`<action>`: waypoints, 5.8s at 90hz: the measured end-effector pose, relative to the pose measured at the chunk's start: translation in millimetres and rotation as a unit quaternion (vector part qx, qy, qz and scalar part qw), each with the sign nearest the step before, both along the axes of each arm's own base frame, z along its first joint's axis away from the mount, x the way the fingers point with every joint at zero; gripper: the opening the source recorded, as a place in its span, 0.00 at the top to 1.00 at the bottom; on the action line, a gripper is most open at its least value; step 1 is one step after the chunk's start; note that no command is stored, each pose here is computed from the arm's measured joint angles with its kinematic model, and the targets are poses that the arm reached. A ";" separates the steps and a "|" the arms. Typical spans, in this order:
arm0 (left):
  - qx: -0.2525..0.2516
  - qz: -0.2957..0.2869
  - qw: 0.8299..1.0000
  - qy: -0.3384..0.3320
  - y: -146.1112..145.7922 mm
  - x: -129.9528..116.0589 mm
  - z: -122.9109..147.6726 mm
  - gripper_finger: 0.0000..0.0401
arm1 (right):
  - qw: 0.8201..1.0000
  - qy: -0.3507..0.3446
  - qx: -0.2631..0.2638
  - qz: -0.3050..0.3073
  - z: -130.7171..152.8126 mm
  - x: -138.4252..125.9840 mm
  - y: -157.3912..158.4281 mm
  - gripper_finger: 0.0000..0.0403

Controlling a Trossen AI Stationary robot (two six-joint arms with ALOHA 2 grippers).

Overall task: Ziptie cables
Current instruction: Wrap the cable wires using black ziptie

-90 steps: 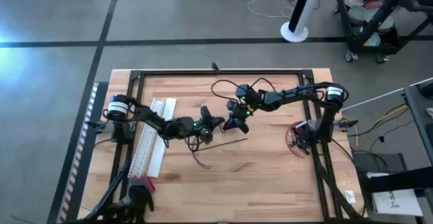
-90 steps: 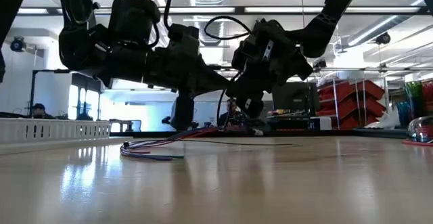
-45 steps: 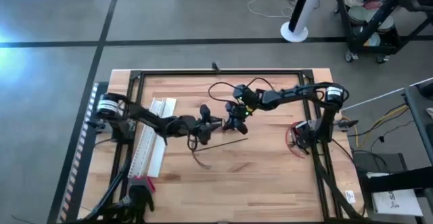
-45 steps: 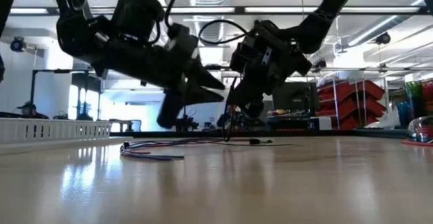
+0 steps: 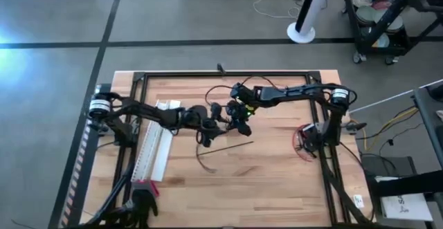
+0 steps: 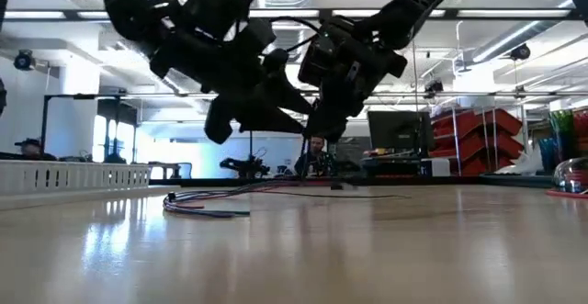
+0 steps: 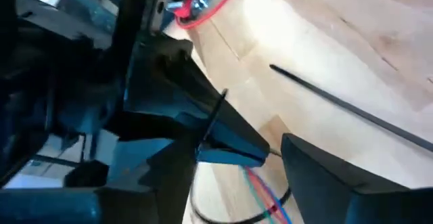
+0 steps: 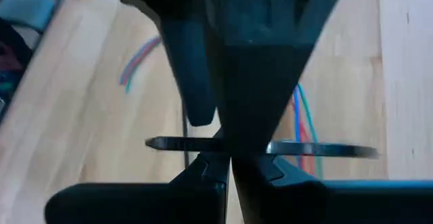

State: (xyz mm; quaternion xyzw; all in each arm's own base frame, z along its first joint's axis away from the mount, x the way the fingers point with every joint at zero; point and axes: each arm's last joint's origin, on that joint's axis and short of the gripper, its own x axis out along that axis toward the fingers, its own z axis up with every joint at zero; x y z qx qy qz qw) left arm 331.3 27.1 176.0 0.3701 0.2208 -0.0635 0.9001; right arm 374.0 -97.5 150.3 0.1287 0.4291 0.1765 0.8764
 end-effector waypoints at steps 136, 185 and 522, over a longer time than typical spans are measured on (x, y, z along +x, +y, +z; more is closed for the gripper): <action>0.031 0.005 0.998 0.048 1.5 -7.9 -7.3 0.78 | 1.000 -0.002 -0.009 0.013 -1.2 4.0 1.7 1.00; 0.031 0.012 0.999 0.030 2.0 -6.1 -4.1 0.99 | 1.000 -0.003 -0.009 0.016 -1.1 4.5 3.2 1.00; -0.086 0.004 0.992 0.087 35.6 -38.3 -9.9 1.00 | 0.786 -0.331 -0.374 -0.366 5.2 -10.2 181.9 1.00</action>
